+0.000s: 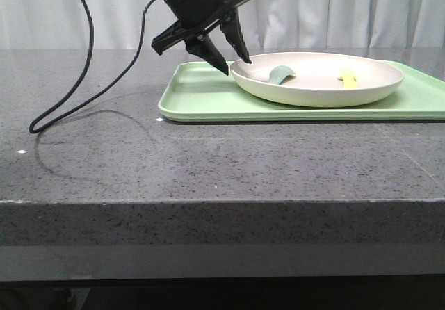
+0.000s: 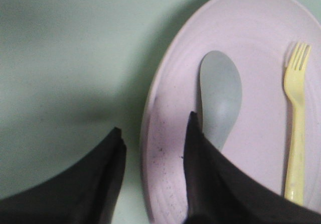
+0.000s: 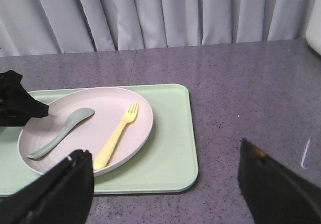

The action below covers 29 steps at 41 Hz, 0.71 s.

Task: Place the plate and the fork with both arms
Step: 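Open the left gripper and raise it away from the plate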

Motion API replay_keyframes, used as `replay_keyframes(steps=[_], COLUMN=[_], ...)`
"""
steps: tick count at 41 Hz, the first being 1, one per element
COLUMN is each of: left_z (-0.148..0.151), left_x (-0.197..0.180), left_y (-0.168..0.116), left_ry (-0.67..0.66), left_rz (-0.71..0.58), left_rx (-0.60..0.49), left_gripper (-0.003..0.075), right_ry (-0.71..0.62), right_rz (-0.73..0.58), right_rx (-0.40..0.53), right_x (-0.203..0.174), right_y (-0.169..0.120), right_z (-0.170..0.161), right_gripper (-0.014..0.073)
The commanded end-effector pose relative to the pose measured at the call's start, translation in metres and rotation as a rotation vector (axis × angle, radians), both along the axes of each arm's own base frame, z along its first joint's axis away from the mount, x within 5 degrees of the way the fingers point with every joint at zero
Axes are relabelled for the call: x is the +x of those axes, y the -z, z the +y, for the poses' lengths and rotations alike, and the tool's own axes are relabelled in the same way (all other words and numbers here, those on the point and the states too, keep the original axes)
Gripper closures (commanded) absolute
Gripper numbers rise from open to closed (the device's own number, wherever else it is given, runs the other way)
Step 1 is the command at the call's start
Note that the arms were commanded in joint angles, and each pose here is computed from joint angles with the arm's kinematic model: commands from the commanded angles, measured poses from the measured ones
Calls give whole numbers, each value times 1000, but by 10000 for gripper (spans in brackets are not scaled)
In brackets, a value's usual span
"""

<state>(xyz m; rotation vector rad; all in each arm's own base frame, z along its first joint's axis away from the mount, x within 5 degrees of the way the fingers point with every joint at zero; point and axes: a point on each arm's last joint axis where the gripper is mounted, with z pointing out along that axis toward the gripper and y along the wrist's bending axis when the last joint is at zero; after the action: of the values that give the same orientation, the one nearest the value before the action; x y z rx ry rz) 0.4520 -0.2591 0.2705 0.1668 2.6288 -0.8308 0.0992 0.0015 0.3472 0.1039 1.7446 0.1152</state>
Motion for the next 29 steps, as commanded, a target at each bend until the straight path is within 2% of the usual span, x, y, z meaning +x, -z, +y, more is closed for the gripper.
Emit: replay_keyframes(steps=[1,9,13,20,25,29], left_z=[12,28,30,32,38,50], left_x=[-15,-26,-31,-38,-49,-61], left_y=[-64,-94,-100,-113,-132,-144], left_ry=[24,89,138,145,160,138], left_rz=[-109,-140,-157,-187,-238,-268], left_rx=[-66,-27,5,-1,5,67], left_gripper=[361,382,481,735,738,738], right_ry=[10,10,10,10,10,10], right_rz=[-106,-106,-106,-106,-106,-105], right_rx=[1,1,1,1,1,1], right_x=[1,1,1,1,1,1], right_y=[-18,-18,-18,-18,-18,-17], right_z=[-1,-1,-1,-1,-1,-1], right_gripper=[-15,-15,-15,-15,-15,-15])
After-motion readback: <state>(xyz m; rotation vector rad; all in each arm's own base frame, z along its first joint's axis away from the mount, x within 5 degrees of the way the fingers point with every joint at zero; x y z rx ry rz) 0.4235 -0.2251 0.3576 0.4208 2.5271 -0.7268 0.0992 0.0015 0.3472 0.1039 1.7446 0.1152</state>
